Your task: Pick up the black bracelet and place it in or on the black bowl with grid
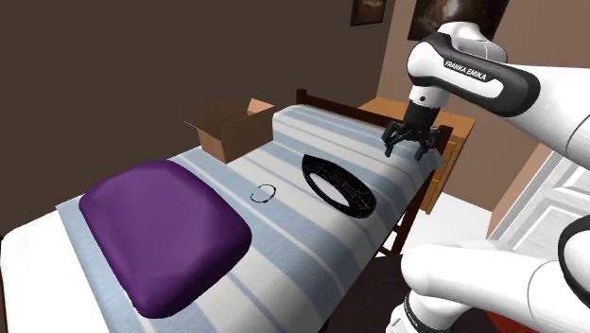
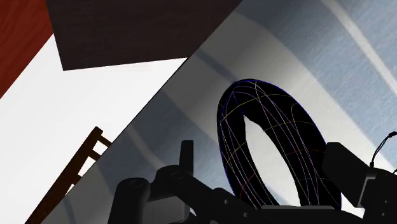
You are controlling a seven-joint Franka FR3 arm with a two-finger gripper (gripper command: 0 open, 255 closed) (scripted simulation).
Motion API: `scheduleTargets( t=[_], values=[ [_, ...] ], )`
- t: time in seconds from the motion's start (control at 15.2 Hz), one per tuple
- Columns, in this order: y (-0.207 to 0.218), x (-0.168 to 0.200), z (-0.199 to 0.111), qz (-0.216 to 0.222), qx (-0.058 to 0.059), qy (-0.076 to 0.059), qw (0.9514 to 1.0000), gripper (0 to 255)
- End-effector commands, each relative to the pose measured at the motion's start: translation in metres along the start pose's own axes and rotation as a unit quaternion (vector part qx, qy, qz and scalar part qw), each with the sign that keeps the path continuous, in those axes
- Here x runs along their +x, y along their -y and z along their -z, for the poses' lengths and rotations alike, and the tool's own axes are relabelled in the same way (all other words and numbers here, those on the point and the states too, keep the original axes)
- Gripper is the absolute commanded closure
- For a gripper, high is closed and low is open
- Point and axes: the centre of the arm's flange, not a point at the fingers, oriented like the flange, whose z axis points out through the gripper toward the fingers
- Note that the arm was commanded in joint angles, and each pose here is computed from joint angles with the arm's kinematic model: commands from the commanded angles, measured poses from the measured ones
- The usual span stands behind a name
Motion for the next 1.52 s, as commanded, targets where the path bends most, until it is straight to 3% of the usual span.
scheduleTargets(
  t=[0.0,1.45],
  values=[
    [0.0,0.0,0.0,0.0,0.0,0.0,1.0,0],
    [0.228,0.102,-0.159,0.002,-0.032,-0.022,0.9992,0]
  ],
)
